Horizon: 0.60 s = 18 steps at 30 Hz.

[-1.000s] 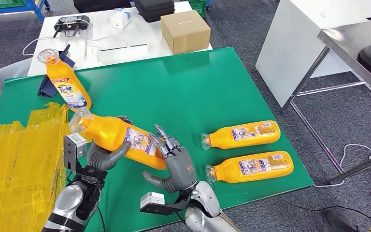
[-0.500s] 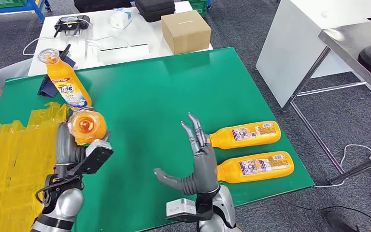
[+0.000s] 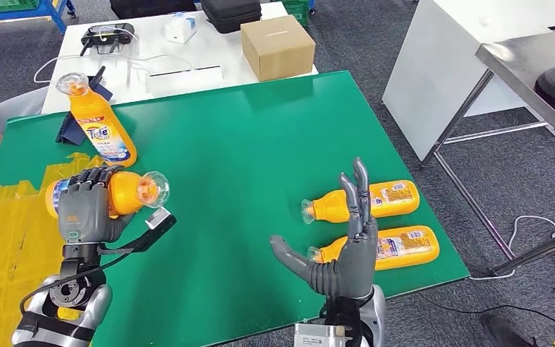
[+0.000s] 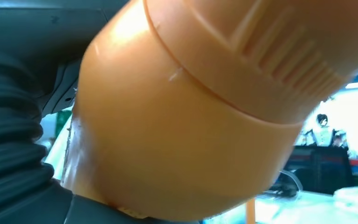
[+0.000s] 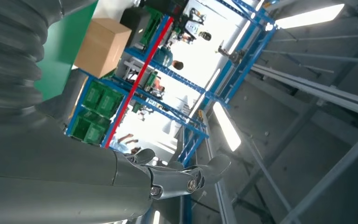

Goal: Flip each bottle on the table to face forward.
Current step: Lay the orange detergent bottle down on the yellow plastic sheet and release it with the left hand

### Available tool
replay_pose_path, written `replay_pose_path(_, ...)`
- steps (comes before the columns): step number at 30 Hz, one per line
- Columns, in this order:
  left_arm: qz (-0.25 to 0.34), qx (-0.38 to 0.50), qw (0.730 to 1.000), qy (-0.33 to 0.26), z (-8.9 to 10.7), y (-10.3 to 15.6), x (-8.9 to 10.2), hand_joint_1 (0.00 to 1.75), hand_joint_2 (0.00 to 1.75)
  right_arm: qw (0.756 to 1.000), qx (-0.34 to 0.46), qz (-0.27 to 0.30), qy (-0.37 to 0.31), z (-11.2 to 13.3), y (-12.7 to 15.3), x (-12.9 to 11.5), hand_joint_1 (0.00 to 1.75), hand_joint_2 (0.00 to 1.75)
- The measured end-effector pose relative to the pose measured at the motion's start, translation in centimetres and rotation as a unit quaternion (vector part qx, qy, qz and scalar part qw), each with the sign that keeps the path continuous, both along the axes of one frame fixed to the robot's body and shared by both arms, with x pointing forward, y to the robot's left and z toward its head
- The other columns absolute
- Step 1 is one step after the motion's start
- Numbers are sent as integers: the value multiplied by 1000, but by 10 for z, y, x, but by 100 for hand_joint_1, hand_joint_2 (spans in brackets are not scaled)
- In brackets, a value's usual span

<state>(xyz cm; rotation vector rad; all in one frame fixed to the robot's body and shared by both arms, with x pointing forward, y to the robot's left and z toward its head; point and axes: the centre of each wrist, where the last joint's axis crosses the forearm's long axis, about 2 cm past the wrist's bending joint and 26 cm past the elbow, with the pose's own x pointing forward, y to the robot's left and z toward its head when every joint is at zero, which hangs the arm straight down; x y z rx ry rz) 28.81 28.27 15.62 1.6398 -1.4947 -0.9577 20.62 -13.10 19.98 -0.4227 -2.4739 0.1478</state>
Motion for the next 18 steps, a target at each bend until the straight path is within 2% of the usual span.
replay_pose_path(5, 57, 37, 997, 48, -8, 2, 11, 175, 175, 1000, -1, -20, -5, 4, -7, 0, 0, 175)
replay_pose_path(11, 50, 77, 992, 88, -26, 9, 23, 175, 175, 1000, 0, -23, 4, 4, -10, 2, 0, 175)
replay_pose_path(18, 59, 98, 984, 135, -39, 18, 37, 175, 175, 1000, -4, -11, 10, 5, -9, 5, 0, 175)
